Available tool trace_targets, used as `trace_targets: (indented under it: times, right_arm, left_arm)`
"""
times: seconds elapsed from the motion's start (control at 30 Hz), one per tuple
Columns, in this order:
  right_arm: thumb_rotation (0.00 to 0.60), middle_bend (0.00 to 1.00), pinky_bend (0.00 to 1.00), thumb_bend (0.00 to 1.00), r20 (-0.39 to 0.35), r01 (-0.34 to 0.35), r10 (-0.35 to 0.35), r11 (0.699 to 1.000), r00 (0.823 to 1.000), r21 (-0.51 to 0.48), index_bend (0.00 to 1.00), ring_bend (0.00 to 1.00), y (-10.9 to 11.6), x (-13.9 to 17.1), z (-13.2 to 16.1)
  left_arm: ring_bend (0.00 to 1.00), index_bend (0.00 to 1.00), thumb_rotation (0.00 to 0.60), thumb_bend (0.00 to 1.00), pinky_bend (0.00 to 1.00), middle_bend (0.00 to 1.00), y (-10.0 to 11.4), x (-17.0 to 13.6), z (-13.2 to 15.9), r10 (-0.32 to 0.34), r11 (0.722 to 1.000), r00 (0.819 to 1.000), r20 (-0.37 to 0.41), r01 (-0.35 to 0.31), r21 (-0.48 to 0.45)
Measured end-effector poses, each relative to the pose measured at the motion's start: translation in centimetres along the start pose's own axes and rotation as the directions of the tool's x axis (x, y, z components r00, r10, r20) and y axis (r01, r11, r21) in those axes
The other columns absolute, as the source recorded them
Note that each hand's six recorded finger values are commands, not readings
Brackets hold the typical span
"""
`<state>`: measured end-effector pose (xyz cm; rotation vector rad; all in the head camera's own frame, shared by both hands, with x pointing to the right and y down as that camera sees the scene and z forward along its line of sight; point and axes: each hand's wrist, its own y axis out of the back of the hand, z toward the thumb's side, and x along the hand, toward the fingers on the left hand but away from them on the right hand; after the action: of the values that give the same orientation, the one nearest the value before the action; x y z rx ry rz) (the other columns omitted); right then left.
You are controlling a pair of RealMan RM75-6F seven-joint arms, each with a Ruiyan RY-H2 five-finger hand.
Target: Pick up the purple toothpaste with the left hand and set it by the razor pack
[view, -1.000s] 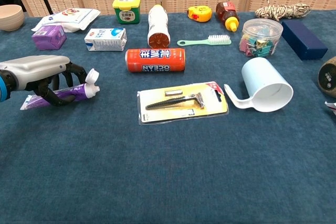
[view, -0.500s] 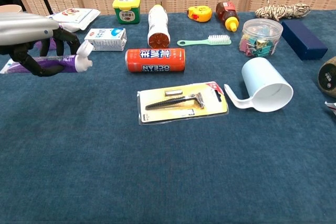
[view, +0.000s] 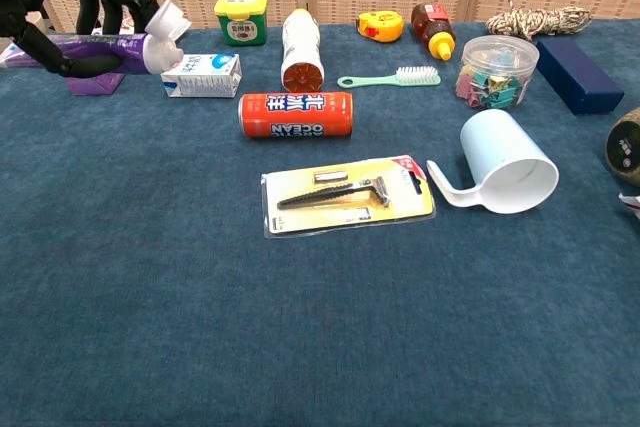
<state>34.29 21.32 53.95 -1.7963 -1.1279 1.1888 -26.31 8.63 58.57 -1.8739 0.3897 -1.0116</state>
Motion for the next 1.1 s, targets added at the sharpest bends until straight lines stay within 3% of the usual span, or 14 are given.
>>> trace_targets:
  times: [0.3,0.57,0.77,1.1]
  right_arm:
    - [0.6,0.13,0.11,0.15,-0.178,-0.068,0.049,0.992,0.983,-0.104,0.16,0.08,-0.7,-3.1,4.5]
    - [0.6,0.05,0.04,0.15,-0.295,-0.129,0.087,0.984,0.952,-0.125,0.18,0.0,-1.8,-4.7,7.9]
    - [0.6,0.0,0.0,0.15,-0.341,-0.163,0.118,0.981,0.933,-0.106,0.17,0.0,-2.9,-5.4,9.5]
    - [0.6,0.0,0.0,0.15,-0.357,-0.182,0.141,0.98,0.923,-0.083,0.08,0.0,-4.2,-6.0,10.4]
  left_arm:
    - [0.47,0.53,0.6,0.89,0.54,0.44,2.1,2.1,2.2,-0.011,1.0,0.996,0.09,0.01,0.02]
    - [0.46,0.53,0.6,0.89,0.54,0.44,2.8,3.9,4.3,-0.053,0.998,0.988,0.148,0.051,0.022]
    - [0.46,0.53,0.6,0.89,0.54,0.44,3.0,5.1,5.2,-0.095,0.995,0.983,0.159,0.093,0.018]
    - [0.46,0.53,0.6,0.89,0.54,0.44,3.4,7.0,6.6,-0.171,0.985,0.97,0.175,0.165,0.05]
